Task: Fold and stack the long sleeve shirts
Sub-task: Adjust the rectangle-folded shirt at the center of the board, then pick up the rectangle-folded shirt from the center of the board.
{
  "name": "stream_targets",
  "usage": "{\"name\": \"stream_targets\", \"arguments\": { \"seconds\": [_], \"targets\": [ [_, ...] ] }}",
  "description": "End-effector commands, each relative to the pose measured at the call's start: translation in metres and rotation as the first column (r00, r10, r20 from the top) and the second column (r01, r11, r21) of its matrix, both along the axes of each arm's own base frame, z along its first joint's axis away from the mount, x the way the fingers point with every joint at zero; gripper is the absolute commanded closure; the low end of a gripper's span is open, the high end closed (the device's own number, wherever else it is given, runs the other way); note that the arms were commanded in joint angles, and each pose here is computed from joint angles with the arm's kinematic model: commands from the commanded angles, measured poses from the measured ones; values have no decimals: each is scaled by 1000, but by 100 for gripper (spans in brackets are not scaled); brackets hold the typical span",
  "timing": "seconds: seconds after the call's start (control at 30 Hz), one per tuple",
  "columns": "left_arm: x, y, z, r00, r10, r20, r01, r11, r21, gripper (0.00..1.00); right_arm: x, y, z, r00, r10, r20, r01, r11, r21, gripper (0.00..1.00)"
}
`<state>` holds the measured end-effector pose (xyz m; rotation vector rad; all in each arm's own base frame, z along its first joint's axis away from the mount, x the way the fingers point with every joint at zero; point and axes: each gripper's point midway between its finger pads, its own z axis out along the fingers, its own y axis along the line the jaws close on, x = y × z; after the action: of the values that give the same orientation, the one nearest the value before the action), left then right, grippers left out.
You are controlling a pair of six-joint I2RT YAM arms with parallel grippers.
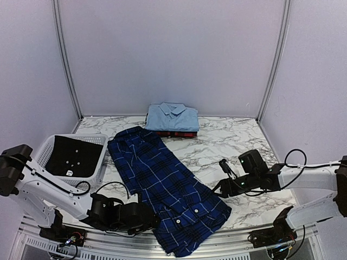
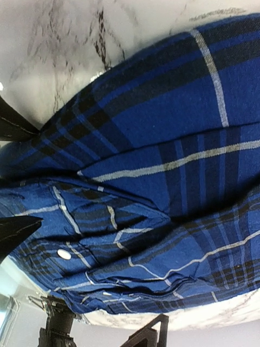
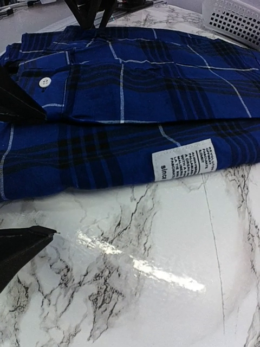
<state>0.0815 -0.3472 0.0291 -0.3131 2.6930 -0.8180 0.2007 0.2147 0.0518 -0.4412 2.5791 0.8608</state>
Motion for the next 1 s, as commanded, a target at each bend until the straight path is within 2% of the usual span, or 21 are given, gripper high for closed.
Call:
{"name": "stream_targets", "arguments": {
  "seconds": [0.0,0.23,0.43,0.5,0.67,0.77,0.97],
  "targets": [
    [-7,-7,-6,999,-2,-33,1,999,-33,51,3,6,0,1000,16,9,-16,999,34,40],
    [-13,-16,-19,997,-34,-68,35,999,10,54,0,9,-10,999,43,-10,-42,998,36,37],
    [-14,-21,-18,996,-47,-71,48,999,8,64,0,10,-22,998,49,-26,-48,999,10,38],
    [-15,-22,-18,996,-55,-74,56,998,9,68,-2,10,-23,998,52,-30,-52,999,6,42],
    [-17,-20,-14,995,-74,-73,76,997,15,82,-10,11,-18,997,58,-43,-58,998,6,59],
    [-16,-3,-10,996,-65,-66,68,997,43,85,-22,15,-13,996,71,-60,-70,997,24,64],
    [-21,20,-7,992,-95,-84,103,991,86,86,-59,26,-7,988,100,-121,-91,993,77,67]
  ]
}}
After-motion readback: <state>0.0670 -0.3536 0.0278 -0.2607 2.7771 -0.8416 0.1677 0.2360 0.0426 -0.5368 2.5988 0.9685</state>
